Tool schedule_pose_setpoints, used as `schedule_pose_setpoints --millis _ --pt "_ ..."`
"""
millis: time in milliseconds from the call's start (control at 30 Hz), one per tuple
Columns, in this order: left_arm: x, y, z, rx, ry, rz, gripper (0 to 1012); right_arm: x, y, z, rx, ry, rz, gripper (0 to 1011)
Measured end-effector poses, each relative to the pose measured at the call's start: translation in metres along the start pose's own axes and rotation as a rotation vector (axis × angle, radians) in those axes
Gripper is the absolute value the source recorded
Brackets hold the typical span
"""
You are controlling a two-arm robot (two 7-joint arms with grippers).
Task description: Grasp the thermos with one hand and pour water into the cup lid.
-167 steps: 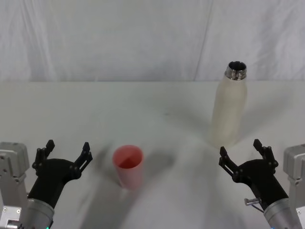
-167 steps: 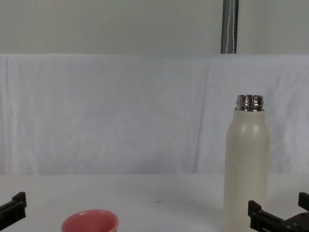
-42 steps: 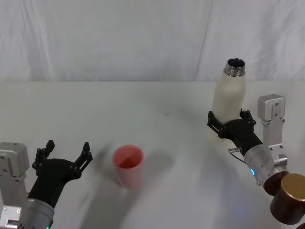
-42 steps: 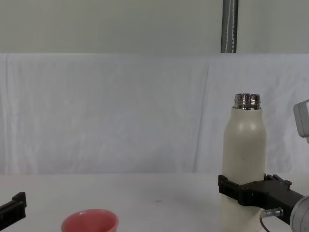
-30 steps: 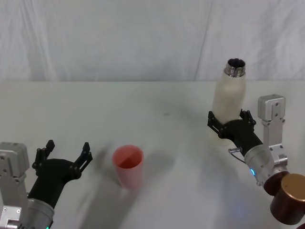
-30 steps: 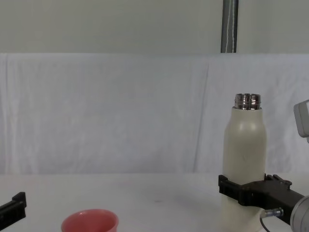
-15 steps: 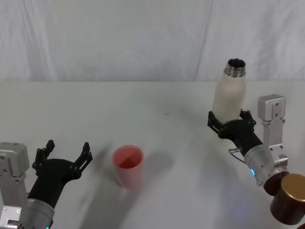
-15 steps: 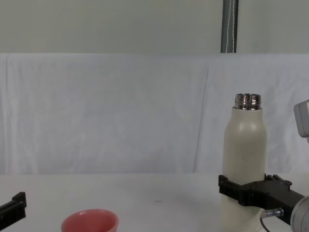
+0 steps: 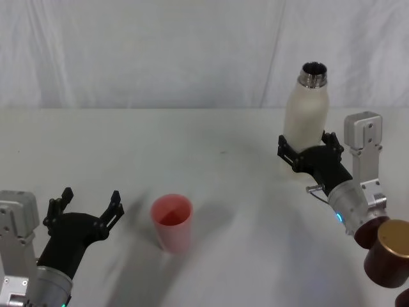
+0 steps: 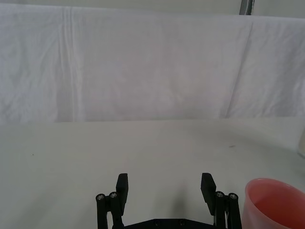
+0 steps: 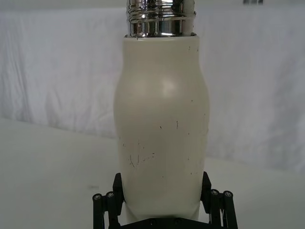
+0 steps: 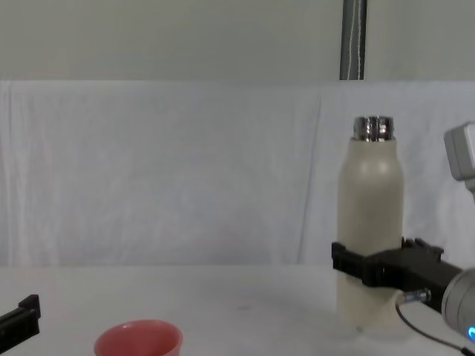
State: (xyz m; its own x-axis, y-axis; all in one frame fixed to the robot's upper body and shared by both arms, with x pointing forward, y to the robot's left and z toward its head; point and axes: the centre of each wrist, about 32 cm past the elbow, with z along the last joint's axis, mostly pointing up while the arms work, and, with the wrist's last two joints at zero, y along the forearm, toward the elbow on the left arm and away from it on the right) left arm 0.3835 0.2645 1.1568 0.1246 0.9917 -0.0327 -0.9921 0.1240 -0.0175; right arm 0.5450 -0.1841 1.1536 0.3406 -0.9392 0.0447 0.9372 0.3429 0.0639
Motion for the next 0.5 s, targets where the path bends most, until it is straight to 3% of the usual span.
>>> schedule_pose_setpoints --millis 233,333,400,500 --pt "0.0000 0.000 0.000 0.000 0.000 0.000 1001 0.0036 -0.006 0.018 0.033 -0.113 0.028 949" --pt "0.0000 0.000 0.000 0.000 0.000 0.000 1001 0.0052 -0.014 0.029 0.046 -0.215 0.048 949" --pt "0.0000 0.000 0.000 0.000 0.000 0.000 1001 0.0053 -0.016 0.031 0.048 -0.233 0.051 949" --pt "0.0000 0.000 0.000 0.000 0.000 0.000 1001 0.0053 -0.025 0.038 0.055 -0.318 0.064 949"
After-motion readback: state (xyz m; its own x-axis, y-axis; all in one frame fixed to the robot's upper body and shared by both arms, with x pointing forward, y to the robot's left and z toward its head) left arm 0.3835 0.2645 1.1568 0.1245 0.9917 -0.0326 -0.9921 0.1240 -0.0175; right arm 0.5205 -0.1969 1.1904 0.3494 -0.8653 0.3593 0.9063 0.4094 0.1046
